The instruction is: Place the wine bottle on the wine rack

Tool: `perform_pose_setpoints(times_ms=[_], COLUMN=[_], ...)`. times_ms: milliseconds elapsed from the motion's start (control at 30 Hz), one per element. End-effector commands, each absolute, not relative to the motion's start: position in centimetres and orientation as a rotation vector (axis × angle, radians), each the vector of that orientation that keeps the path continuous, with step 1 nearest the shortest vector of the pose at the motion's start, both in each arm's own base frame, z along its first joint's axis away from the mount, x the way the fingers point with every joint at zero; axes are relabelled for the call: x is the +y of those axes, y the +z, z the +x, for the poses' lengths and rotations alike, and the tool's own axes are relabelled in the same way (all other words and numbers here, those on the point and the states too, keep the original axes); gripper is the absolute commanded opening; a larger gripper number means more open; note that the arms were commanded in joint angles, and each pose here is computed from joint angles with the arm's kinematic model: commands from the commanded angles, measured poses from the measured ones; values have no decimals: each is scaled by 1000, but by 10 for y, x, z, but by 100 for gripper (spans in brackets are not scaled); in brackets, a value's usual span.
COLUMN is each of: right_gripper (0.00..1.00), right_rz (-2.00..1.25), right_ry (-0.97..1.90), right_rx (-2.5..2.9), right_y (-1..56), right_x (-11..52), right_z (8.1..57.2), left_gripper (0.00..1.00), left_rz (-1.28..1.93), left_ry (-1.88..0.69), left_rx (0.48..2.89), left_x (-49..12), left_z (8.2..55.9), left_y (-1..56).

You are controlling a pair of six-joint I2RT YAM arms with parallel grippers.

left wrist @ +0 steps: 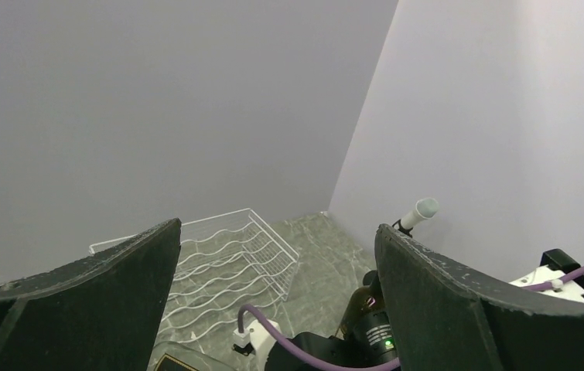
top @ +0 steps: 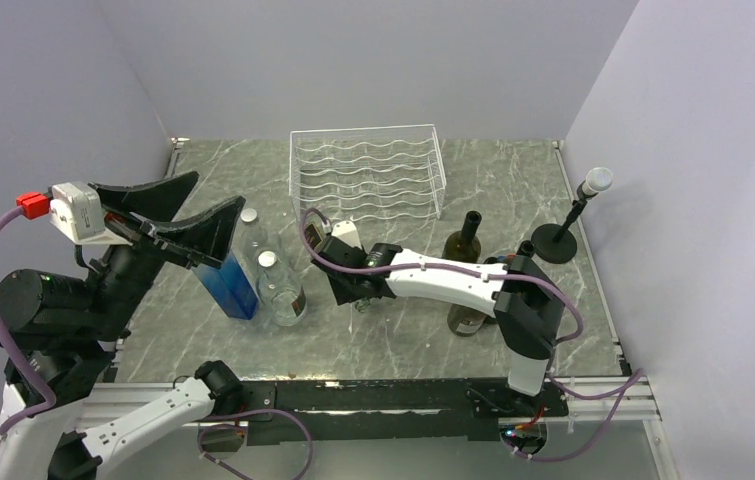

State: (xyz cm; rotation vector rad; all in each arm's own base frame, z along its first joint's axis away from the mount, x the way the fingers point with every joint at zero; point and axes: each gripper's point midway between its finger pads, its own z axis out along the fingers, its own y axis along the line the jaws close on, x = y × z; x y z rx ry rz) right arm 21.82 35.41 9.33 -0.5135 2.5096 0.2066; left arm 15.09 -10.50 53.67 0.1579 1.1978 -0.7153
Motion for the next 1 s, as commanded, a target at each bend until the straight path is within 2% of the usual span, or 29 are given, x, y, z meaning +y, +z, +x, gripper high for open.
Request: perform_pose_setpoints(times_ms=[0,533,800,967], right_gripper=[0,0,0,0], right_rz=[-292,-171,-161,-163], right_ry=[395,412,436,516], right_rx=[2227,2132,2095,2021], right_y=[167,166,158,154], right_x=[401,409,410,431], right_z=[276,322,329,339], left_gripper=[99,99,99,99], left_rz=[154,167,156,151], left_ry=[-705,-650,-655,-654], left_rx=[1202,1236,1247,1242], left_x=[-101,-99,-99,-98], left_z=[150,155,155,155], left_y=[542,532,529,527])
